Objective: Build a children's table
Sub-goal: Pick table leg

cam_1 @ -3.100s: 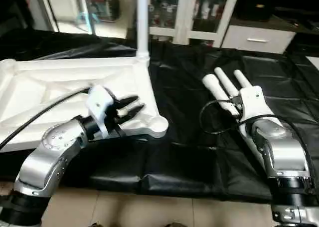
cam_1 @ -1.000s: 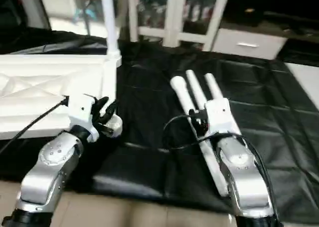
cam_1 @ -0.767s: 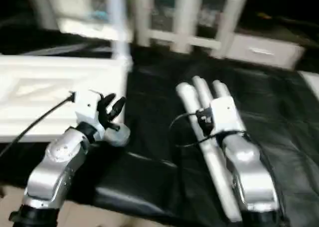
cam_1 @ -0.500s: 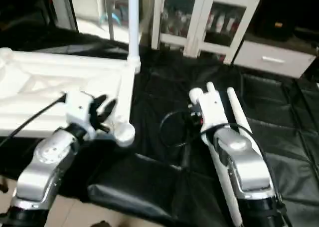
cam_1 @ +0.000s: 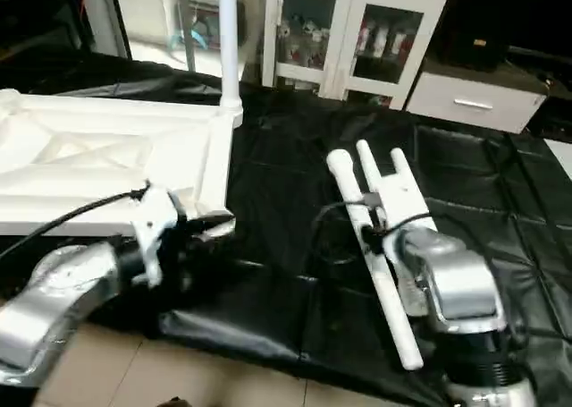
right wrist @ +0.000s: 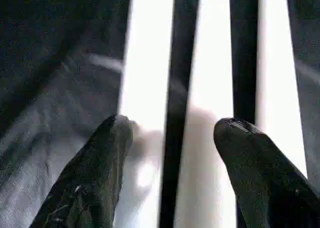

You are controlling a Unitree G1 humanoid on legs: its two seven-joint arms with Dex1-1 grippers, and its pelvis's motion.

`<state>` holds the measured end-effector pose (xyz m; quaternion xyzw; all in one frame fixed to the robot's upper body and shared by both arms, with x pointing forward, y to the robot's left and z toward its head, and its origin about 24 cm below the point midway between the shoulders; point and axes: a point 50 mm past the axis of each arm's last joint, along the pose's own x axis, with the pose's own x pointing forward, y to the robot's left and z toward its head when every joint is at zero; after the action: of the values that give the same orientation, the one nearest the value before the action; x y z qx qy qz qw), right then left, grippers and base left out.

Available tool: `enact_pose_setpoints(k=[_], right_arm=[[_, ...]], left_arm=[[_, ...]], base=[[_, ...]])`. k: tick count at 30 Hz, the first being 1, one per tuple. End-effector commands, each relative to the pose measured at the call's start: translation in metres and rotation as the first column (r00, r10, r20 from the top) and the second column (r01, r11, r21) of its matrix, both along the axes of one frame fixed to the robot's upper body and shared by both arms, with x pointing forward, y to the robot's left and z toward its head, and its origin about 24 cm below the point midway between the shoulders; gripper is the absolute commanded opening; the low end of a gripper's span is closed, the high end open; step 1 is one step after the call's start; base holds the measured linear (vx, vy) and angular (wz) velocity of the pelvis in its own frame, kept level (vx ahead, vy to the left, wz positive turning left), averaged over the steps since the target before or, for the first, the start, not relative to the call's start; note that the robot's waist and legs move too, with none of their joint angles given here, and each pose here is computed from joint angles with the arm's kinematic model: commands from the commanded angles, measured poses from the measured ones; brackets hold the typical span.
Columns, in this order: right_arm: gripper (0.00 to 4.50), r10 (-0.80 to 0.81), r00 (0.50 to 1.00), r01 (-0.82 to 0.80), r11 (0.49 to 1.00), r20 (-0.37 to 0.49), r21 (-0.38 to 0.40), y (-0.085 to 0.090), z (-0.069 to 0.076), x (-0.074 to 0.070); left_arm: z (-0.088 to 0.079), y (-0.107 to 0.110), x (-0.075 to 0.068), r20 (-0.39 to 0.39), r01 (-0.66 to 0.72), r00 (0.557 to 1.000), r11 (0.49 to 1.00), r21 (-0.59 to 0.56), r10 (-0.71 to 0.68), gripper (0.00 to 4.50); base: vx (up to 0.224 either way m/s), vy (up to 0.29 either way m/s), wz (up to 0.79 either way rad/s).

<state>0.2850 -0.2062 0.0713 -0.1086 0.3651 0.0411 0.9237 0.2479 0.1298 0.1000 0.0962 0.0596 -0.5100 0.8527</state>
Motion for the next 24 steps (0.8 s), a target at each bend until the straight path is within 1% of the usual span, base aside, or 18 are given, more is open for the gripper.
enact_pose_setpoints(k=[1,2,3,4,5,7,9,12,17,18,21,22,23,24], right_arm=[[2.96,0.009,0.998,-0.007,1.0,-0.055,0.026,0.0,-0.005,-0.002],[2.96,0.004,0.997,-0.002,1.0,-0.074,0.028,0.0,-0.008,-0.003],[2.96,0.004,0.997,-0.001,1.0,-0.074,0.028,0.0,-0.009,-0.004],[2.96,0.0,0.996,0.004,0.999,-0.094,0.053,0.0,-0.012,-0.005],[2.96,0.0,0.996,0.004,0.999,-0.094,0.053,0.0,-0.012,-0.005],[2.96,-0.006,0.993,0.017,0.995,-0.116,0.095,0.002,-0.016,-0.007],[2.96,-0.008,0.993,0.021,0.994,-0.121,0.108,0.002,-0.016,-0.007],[2.96,-0.006,0.992,0.018,0.995,-0.123,0.1,-0.001,-0.015,-0.008],[2.96,0.005,0.991,0.007,0.996,-0.13,0.086,-0.002,-0.015,-0.007],[2.96,0.008,0.988,0.005,0.996,-0.152,0.084,-0.003,-0.017,-0.009],[2.96,0.005,0.985,0.009,0.997,-0.17,0.08,-0.004,-0.02,-0.011],[2.82,0.006,0.984,0.009,0.997,-0.18,0.081,-0.004,-0.021,-0.012],[2.82,0.006,0.982,0.01,0.997,-0.19,0.082,-0.004,-0.022,-0.013],[2.71,0.006,0.977,0.013,0.996,-0.212,0.087,-0.005,-0.025,-0.015]], left_arm=[[0.006,-0.006,-0.001,0.015,0.058,0.998,0.998,0.02,-0.058,1.58],[0.006,-0.007,-0.001,0.019,0.066,0.998,0.997,0.027,-0.067,1.58],[0.006,-0.007,-0.001,0.019,0.066,0.998,0.997,0.027,-0.067,1.58],[0.006,-0.008,-0.001,0.029,0.072,0.997,0.997,0.037,-0.073,1.58],[0.006,-0.008,-0.001,0.029,0.072,0.997,0.997,0.037,-0.073,1.58],[0.007,-0.009,-0.002,0.034,0.082,0.996,0.996,0.042,-0.083,1.58],[0.009,-0.011,-0.003,0.036,0.089,0.995,0.995,0.04,-0.091,1.58],[0.012,-0.012,-0.005,0.037,0.098,0.994,0.995,0.03,-0.099,1.58],[0.009,-0.014,-0.007,0.033,0.101,0.994,0.995,0.029,-0.102,1.58],[0.008,-0.015,-0.008,0.031,0.104,0.994,0.994,0.028,-0.105,1.58],[0.008,-0.016,-0.008,0.031,0.105,0.994,0.994,0.028,-0.106,1.58],[0.008,-0.016,-0.008,0.031,0.106,0.994,0.994,0.028,-0.106,1.58],[0.008,-0.016,-0.008,0.031,0.106,0.994,0.994,0.027,-0.107,1.58],[0.009,-0.017,-0.008,0.032,0.108,0.994,0.994,0.026,-0.108,1.58]], base=[[0.0,0.0,0.0],[0.0,0.0,0.0],[0.0,0.0,0.0],[0.0,0.0,0.0],[0.0,0.0,0.0],[0.0,0.0,0.0],[0.0,0.0,0.0],[0.0,0.0,0.0],[0.0,0.0,0.0],[0.0,0.0,0.0],[0.0,0.0,0.0],[0.0,0.0,0.0],[0.0,0.0,0.0],[0.0,0.0,0.0]])
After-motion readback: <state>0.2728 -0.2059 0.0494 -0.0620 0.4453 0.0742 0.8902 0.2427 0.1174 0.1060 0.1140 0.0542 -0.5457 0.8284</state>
